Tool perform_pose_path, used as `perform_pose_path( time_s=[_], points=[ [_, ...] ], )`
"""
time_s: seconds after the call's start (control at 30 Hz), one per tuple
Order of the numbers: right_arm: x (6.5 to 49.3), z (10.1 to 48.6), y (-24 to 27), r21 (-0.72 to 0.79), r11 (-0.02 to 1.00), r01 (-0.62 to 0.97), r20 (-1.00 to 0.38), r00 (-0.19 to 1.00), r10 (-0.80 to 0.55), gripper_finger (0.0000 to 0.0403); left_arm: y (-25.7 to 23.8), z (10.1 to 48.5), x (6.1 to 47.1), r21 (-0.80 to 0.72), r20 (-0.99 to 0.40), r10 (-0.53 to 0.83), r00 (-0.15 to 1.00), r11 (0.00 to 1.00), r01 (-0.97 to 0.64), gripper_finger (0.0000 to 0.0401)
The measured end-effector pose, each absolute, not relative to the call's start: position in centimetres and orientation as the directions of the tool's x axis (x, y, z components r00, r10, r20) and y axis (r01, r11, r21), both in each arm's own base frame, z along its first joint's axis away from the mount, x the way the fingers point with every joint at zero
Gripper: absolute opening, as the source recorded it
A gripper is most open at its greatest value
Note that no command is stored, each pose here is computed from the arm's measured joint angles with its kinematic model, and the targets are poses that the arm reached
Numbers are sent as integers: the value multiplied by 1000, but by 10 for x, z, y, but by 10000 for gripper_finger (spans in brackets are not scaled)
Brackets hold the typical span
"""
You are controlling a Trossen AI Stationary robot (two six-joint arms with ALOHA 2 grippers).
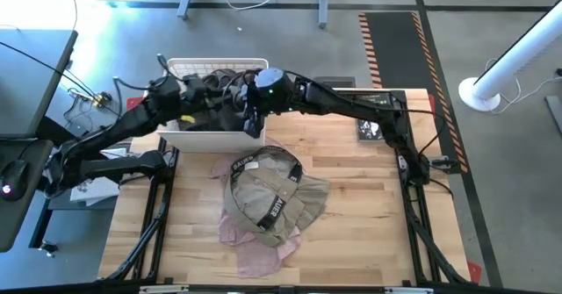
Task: Sort clothes
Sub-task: Put the gray hoodie into the white laundry bin
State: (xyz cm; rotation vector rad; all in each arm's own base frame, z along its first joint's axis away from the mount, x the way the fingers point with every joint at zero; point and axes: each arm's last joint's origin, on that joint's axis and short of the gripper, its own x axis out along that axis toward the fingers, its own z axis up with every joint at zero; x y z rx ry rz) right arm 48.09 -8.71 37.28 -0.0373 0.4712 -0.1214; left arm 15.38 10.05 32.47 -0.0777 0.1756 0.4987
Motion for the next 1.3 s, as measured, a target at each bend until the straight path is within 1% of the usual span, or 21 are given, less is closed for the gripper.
perform_pose_path(
  time_s=[0.07, 0.13, 0.23, 0.33, 0.4, 0.5, 0.57, 0.63, 0.8, 0.9, 1.0, 1.13, 1.3],
  points=[
    [481, 371, -82, -96, 989, 112, -469, 871, -144, 200, 106, 319, 162, -30, -207, 476, 855, 870, -492, 101],
    [481, 368, -79, -126, 985, 116, -491, 856, -163, 200, 113, 310, 170, -24, -259, 488, 834, 860, -510, 97],
    [481, 367, -73, -147, 981, 123, -502, 846, -181, 200, 124, 293, 179, 24, -368, 539, 757, 820, -572, 94],
    [480, 371, -65, -154, 983, 104, -500, 850, -168, 200, 134, 276, 182, 90, -465, 617, 635, 747, -659, 94],
    [475, 380, -57, -158, 983, 93, -504, 848, -161, 200, 140, 267, 180, 140, -515, 663, 544, 691, -709, 94],
    [462, 396, -45, -175, 978, 117, -507, 841, -191, 200, 147, 258, 173, 230, -577, 709, 406, 618, -752, 94],
    [450, 407, -34, -191, 973, 129, -516, 830, -212, 200, 150, 253, 166, 256, -614, 713, 339, 587, -768, 94],
    [439, 414, -23, -192, 971, 140, -534, 815, -223, 199, 154, 248, 160, 245, -660, 686, 306, 581, -776, 94],
    [422, 413, 15, -171, 977, 125, -632, 747, -206, 199, 165, 234, 148, 240, -754, 622, 214, 563, -791, 93],
    [413, 403, 38, -214, 967, 139, -706, 662, -252, 199, 162, 235, 147, 242, -753, 622, 215, 566, -788, 94],
    [400, 397, 60, -291, 933, 213, -730, 581, -361, 199, 151, 252, 145, 263, -701, 672, 239, 555, -789, 94],
    [383, 395, 87, -417, 858, 300, -686, 515, -514, 199, 132, 287, 136, 247, -578, 750, 323, 537, -807, 94],
    [363, 393, 112, -491, 800, 343, -648, 470, -599, 199, 106, 321, 111, 183, -448, 799, 400, 520, -834, 94]
  ],
)
